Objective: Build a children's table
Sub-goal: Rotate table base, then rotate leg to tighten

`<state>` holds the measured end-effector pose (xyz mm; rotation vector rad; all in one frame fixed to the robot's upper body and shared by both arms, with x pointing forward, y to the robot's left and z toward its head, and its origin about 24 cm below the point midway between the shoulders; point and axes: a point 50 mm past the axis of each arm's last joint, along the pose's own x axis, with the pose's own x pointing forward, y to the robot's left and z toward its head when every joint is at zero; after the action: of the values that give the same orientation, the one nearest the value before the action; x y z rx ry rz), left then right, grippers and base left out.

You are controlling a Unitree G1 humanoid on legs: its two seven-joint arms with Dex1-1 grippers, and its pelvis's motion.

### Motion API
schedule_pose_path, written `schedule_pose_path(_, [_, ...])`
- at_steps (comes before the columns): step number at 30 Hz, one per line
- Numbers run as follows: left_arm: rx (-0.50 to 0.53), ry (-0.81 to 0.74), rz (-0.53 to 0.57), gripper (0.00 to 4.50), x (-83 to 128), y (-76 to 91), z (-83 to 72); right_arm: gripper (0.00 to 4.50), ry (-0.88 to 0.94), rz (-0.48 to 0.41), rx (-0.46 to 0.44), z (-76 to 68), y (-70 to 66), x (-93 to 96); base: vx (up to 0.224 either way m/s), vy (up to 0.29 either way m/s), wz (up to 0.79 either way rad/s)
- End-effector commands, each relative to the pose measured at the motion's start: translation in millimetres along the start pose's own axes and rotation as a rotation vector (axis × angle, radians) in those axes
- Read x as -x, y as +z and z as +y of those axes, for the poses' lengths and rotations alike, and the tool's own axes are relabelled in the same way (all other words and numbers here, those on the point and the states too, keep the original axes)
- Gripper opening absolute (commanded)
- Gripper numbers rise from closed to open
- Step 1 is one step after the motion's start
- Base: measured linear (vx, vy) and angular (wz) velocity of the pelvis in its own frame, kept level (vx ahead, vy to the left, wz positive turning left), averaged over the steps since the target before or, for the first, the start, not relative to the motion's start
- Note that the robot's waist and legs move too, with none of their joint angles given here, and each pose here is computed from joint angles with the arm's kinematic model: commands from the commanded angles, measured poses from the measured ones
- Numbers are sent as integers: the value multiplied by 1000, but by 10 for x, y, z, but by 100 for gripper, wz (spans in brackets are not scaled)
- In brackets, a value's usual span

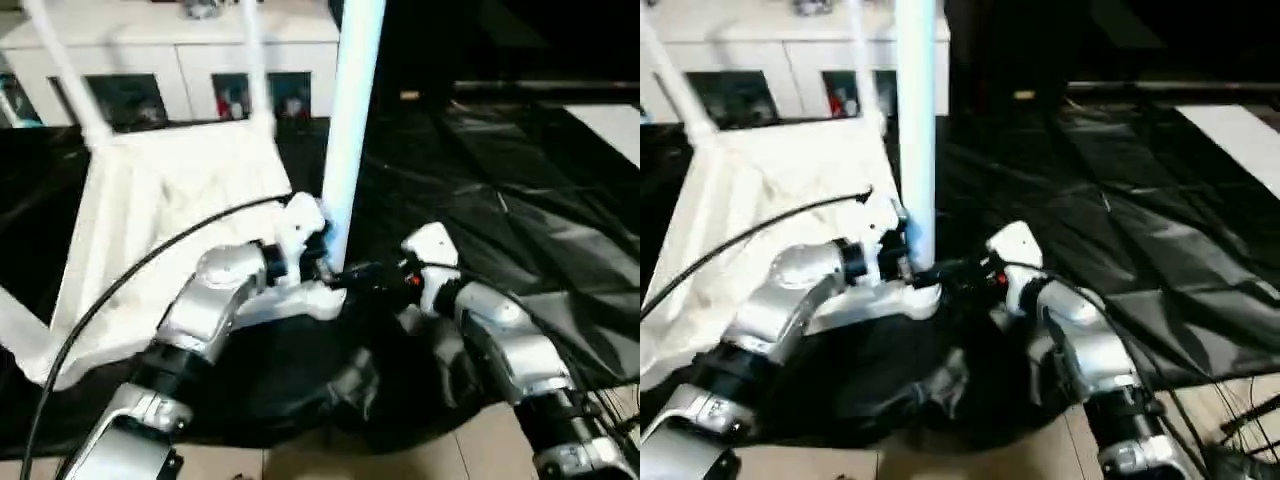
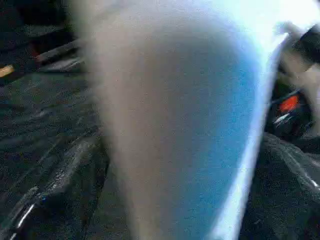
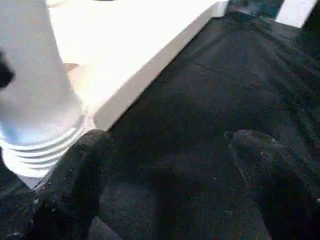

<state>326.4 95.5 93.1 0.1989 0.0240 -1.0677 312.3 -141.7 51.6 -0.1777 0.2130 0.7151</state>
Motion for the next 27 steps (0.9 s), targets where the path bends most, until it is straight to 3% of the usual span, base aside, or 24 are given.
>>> schedule_pose_path(1, [-22,-12,24,448,87,-13,10,414,-20,-5,16,-51,21,1,0,0,0])
schedule_pose_path(11, [37,-84,77,448,370,-245,-157,414,-54,-1,47,-196,87,54,0,0,0])
schedule_pose_path(17, [39,-64,146,430,508,-319,-102,414,-47,10,74,-253,106,77,0,0,0])
schedule_pose_path(20, [17,-46,197,402,526,-381,-28,414,13,19,91,-217,106,92,0,0,0])
schedule_pose_path(27, [-42,-123,317,352,617,-528,16,414,259,40,127,20,116,166,0,0,0])
